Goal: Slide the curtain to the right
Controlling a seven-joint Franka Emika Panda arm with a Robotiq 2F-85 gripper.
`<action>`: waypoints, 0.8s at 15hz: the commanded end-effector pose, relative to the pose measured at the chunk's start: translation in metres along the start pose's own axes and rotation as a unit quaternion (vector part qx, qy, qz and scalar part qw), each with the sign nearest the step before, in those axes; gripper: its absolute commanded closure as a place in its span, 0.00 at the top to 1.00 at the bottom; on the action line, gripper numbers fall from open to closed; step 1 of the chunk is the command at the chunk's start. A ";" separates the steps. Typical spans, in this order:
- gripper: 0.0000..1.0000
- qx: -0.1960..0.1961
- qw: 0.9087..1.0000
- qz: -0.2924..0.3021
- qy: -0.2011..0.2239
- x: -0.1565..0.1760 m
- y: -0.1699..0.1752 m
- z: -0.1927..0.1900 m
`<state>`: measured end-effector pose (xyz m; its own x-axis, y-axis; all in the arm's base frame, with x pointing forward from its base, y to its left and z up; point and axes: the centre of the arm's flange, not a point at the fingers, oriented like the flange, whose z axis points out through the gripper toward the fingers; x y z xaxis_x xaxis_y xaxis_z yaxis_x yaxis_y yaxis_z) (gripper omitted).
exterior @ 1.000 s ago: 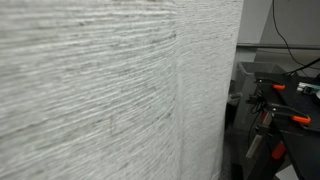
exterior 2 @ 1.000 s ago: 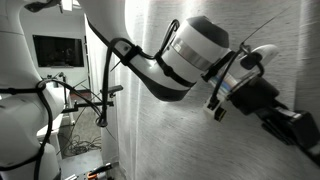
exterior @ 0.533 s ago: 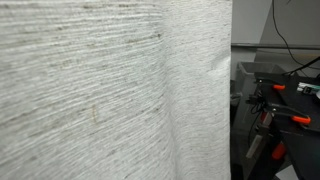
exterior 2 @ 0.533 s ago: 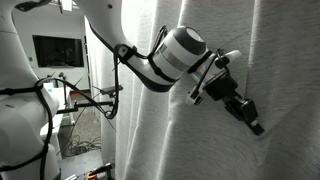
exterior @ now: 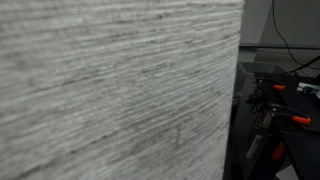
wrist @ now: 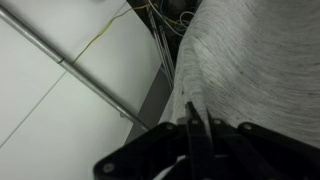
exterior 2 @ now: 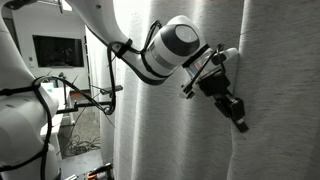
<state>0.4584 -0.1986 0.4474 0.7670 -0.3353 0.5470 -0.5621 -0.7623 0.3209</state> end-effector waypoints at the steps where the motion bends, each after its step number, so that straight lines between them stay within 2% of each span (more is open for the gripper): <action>1: 0.31 0.018 0.996 -0.010 -0.089 -0.044 -0.013 0.028; 4: 0.55 0.027 0.984 -0.022 -0.176 -0.080 -0.027 0.049; 6: 0.70 0.035 0.971 -0.030 -0.236 -0.098 -0.035 0.055; 10: 0.99 0.056 0.943 -0.064 -0.321 -0.125 -0.048 0.045; 12: 1.00 0.079 0.929 -0.088 -0.352 -0.134 -0.059 0.026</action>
<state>0.4057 -0.1476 0.3179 0.8756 -0.4786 -0.0661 -0.4488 -0.8563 0.2555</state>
